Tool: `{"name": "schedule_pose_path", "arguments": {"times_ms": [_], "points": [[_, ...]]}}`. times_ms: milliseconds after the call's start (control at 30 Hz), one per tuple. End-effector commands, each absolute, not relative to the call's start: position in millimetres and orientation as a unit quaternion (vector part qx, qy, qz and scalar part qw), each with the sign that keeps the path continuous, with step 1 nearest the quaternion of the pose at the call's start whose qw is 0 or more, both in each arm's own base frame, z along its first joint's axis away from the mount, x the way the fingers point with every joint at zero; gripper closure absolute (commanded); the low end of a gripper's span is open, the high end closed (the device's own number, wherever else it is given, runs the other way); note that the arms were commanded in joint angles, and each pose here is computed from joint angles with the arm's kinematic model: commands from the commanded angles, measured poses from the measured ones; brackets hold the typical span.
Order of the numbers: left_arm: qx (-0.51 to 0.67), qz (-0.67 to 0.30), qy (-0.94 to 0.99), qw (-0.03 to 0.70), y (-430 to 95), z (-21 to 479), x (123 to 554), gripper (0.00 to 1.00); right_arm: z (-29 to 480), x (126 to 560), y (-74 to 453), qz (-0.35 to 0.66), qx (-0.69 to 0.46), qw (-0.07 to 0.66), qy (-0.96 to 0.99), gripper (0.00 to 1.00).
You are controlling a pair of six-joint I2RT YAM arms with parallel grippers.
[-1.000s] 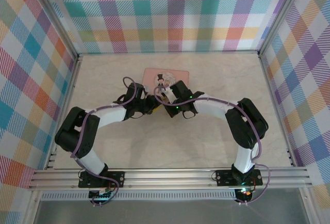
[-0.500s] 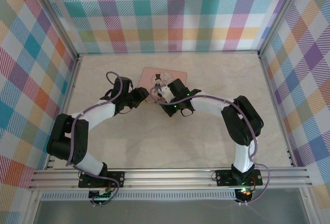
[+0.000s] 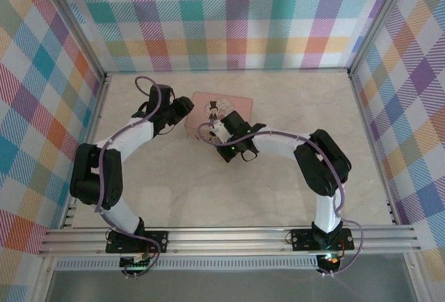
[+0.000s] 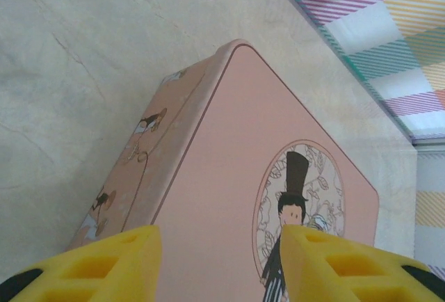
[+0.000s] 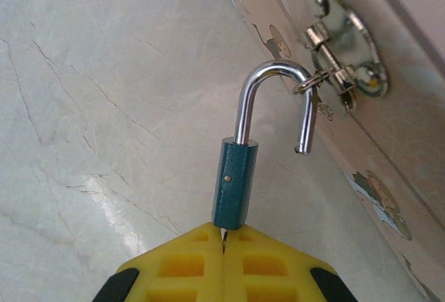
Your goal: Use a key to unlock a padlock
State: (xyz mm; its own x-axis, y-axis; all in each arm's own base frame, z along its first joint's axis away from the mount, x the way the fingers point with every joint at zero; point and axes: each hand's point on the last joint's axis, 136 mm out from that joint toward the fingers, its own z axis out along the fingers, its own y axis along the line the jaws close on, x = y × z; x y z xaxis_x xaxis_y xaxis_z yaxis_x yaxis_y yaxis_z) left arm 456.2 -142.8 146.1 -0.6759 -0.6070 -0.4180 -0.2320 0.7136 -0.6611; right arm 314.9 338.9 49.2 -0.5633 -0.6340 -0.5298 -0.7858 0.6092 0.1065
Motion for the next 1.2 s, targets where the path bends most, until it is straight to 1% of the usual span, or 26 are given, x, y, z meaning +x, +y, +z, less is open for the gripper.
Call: {"name": "schedule_pose_path", "arguments": {"times_ms": [0, 333, 400, 500, 1167], "points": [[-0.234, -0.278, 0.879, 0.308, -139, 134, 461, 0.52, 56, 316, 338, 0.154, -0.430, 0.243, 0.856, 1.00], [-0.226, -0.279, 0.888, 0.286, -145, 112, 467, 0.53, 58, 314, 337, 0.154, -0.444, 0.251, 0.846, 1.00], [-0.225, -0.284, 0.889, 0.280, -148, 108, 467, 0.55, 60, 314, 338, 0.155, -0.446, 0.256, 0.844, 1.00], [-0.224, -0.285, 0.891, 0.273, -149, 102, 468, 0.56, 58, 315, 336, 0.149, -0.451, 0.257, 0.841, 1.00], [-0.220, -0.284, 0.893, 0.270, -150, 100, 466, 0.56, 62, 320, 322, 0.091, -0.509, 0.283, 0.808, 1.00]]}}
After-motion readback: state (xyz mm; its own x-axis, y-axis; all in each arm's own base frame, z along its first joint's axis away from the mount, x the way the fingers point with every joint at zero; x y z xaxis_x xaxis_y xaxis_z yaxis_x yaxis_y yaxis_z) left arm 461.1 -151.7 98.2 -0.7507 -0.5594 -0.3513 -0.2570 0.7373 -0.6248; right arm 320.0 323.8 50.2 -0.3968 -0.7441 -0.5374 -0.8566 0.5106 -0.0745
